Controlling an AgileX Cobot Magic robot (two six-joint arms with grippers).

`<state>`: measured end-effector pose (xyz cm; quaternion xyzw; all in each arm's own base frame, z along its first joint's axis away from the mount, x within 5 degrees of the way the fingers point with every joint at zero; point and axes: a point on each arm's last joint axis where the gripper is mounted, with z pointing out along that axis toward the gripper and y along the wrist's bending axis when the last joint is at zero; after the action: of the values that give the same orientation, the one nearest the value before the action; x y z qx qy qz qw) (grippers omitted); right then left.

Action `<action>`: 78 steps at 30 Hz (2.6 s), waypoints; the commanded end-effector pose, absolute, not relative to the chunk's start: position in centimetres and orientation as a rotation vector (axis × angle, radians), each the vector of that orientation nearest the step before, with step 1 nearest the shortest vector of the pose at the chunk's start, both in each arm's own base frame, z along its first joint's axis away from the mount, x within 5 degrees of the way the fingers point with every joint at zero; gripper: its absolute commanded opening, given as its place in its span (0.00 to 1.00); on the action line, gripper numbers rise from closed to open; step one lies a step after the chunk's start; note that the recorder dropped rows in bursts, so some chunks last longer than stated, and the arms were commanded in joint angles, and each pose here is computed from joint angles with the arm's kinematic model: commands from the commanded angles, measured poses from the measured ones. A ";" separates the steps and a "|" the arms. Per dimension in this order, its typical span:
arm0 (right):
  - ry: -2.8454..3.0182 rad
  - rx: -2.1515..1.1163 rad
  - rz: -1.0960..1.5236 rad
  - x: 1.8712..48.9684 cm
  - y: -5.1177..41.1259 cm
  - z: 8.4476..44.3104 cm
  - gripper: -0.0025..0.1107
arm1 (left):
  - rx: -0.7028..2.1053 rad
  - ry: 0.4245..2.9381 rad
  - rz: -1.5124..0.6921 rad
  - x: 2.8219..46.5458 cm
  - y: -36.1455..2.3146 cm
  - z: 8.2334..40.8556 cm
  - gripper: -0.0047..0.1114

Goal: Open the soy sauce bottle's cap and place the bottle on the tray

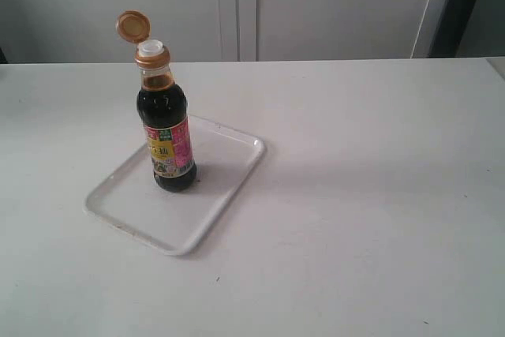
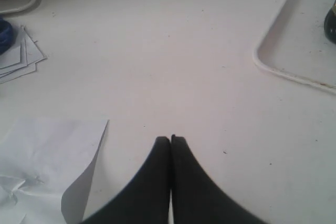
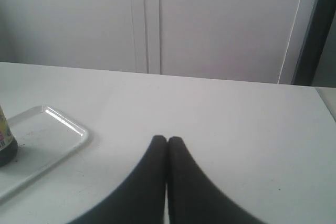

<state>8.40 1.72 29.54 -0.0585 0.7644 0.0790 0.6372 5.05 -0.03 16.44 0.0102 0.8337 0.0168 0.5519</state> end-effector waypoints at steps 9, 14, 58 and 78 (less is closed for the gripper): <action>1.734 -0.127 0.171 8.4 1.6 29.6 0.02 | 0.003 1.904 0.026 5.3 0.0 16.9 0.04; 1.734 -0.127 0.171 8.4 1.6 29.6 0.02 | 0.003 1.906 0.026 5.3 0.0 16.9 0.04; 1.734 -0.131 0.165 8.4 1.6 29.6 0.02 | 0.003 1.908 0.026 5.2 0.0 16.8 0.04; 1.664 -0.117 0.115 5.7 0.8 26.2 0.02 | 0.003 1.908 0.026 5.2 0.0 16.8 0.04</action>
<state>6.06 0.98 26.97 -0.0560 0.7414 0.0562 0.6664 5.26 -0.02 16.98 0.0062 0.8160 0.0153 0.5779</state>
